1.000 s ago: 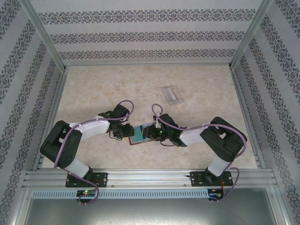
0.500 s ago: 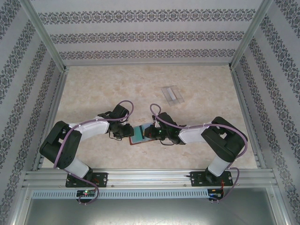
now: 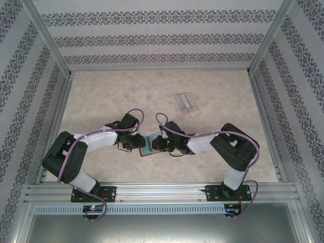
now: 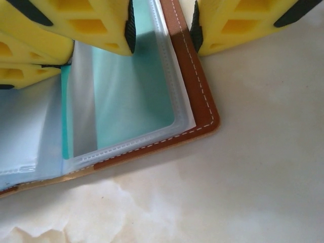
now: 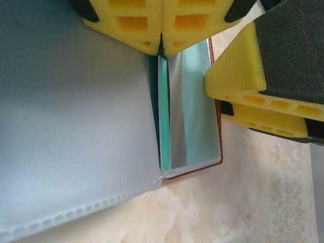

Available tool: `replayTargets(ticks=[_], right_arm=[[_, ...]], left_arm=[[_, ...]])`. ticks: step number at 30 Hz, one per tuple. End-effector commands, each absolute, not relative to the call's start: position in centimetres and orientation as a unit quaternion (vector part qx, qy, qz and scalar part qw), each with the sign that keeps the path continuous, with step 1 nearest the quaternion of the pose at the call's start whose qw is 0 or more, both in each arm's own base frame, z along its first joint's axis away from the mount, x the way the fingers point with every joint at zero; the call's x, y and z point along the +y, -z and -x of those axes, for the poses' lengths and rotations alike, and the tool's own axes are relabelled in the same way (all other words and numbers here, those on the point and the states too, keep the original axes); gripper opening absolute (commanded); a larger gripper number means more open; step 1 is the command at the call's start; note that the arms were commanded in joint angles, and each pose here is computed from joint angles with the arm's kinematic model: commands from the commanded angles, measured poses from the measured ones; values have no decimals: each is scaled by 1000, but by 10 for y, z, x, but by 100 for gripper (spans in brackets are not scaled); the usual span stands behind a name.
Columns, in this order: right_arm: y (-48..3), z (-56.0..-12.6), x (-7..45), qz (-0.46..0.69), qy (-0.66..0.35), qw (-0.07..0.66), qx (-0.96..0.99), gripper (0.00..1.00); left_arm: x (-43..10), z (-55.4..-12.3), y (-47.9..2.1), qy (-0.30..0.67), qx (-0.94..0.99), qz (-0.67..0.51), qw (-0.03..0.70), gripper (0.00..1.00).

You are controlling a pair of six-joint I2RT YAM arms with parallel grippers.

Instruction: Put the credit cards into the card holder

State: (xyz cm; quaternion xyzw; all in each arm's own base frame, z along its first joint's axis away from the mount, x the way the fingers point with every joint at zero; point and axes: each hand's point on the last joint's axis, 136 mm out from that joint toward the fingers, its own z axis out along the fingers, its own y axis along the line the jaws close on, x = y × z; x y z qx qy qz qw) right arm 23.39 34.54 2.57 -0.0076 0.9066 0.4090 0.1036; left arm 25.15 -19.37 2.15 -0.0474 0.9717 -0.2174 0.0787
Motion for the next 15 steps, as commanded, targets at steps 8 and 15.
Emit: replayTargets(ticks=[8, 15], right_arm=[[-44, -232, 339, 34, -395, 127, 909, 23], [-38, -236, 339, 33, -389, 125, 912, 17]], left_arm=[[-210, -264, -36, 256, 959, 24, 121, 38], [-211, -266, -33, 255, 960, 22, 116, 36]])
